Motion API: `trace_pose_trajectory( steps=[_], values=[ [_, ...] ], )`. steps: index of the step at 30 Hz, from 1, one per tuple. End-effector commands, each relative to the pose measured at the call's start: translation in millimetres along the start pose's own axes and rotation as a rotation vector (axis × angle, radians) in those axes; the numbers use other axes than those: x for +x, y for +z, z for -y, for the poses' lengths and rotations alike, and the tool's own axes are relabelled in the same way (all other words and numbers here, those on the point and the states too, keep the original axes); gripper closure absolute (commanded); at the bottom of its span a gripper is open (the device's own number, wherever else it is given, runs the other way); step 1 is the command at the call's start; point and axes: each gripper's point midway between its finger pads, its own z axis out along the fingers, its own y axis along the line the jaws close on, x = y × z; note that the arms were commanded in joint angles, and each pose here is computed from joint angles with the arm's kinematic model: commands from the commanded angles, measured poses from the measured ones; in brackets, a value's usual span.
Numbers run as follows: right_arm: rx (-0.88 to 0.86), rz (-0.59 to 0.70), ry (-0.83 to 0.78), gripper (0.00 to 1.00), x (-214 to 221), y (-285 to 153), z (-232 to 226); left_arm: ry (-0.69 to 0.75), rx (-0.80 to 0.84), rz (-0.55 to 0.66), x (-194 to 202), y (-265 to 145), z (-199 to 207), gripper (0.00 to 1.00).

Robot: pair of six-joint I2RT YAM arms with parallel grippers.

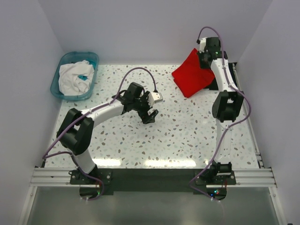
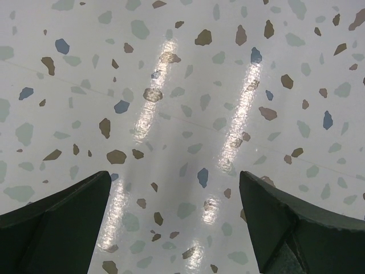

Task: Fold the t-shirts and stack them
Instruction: Neatly place the folded tshirt to the corner

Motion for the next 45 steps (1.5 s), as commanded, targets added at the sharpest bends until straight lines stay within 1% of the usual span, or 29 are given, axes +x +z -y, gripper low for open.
trace_pose_trajectory(
  steps=[1, 11, 17, 25, 34, 35, 40, 45],
  values=[
    [0.087, 0.234, 0.028, 1.00, -77, -69, 28, 0.005, -0.023, 0.033, -12, -4, -7, 0.00],
    [0.121, 0.270, 0.015, 1.00, -89, -101, 37, 0.004, -0.020, 0.038, -10, -2, -7, 0.00],
    [0.137, 0.254, -0.004, 1.00, -85, -110, 41, 0.006, -0.015, 0.046, -11, -2, -5, 0.00],
    [0.159, 0.266, -0.001, 1.00, -90, -124, 46, -0.004, -0.013, 0.046, -8, -1, -4, 0.00],
    [0.165, 0.234, 0.007, 1.00, -79, -118, 58, -0.003, -0.009, 0.044, -7, -1, -2, 0.00],
    [0.186, 0.225, 0.027, 1.00, -73, -117, 74, -0.006, -0.009, 0.040, -6, -2, -2, 0.00],
    [0.186, 0.221, 0.005, 1.00, -65, -104, 91, -0.007, 0.001, 0.035, -6, -1, -1, 0.00],
    [0.181, 0.203, -0.016, 1.00, -51, -83, 112, 0.000, 0.009, 0.026, -6, -1, 0, 0.00]
  ],
)
